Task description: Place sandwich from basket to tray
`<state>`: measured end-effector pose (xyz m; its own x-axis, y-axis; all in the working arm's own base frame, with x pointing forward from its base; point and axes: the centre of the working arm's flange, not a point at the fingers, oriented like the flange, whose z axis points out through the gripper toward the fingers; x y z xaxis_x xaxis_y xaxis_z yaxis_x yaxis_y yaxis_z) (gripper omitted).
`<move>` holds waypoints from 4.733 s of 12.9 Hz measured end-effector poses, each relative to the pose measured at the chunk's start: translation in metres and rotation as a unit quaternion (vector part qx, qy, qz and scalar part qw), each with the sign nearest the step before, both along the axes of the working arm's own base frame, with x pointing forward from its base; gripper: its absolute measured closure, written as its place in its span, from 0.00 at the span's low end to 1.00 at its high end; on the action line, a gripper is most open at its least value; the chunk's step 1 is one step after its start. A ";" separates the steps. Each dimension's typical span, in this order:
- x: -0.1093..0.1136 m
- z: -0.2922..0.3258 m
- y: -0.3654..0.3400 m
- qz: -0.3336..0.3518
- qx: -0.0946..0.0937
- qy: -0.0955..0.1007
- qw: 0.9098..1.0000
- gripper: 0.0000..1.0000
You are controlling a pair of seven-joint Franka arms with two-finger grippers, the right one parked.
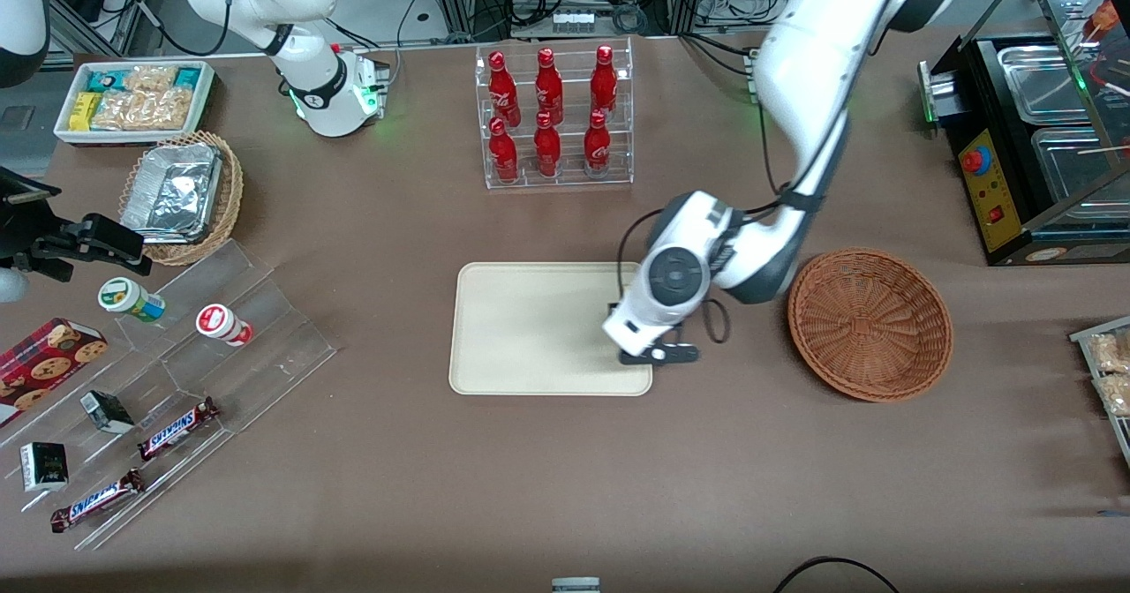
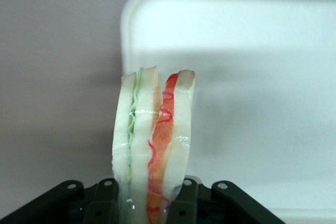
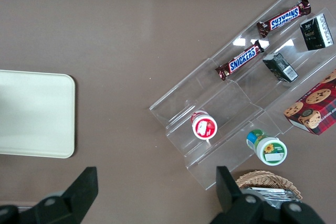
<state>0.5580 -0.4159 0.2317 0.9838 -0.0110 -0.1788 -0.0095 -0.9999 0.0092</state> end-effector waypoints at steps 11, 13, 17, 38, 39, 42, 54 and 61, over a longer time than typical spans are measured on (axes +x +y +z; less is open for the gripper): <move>0.000 -0.026 -0.029 -0.019 -0.016 -0.018 1.000 0.56; 0.000 -0.024 -0.031 -0.020 -0.018 -0.020 0.999 0.50; 0.001 -0.028 -0.031 -0.019 -0.017 -0.020 0.999 0.46; 0.054 0.258 0.246 0.119 0.038 -0.084 0.989 0.00; 0.052 0.267 0.264 0.112 0.036 -0.079 0.990 0.00; 0.044 0.295 0.328 0.107 0.017 -0.054 0.993 0.00; -0.020 0.398 0.335 0.050 0.015 -0.064 0.997 0.00; -0.019 0.403 0.342 0.057 0.014 -0.078 0.995 0.00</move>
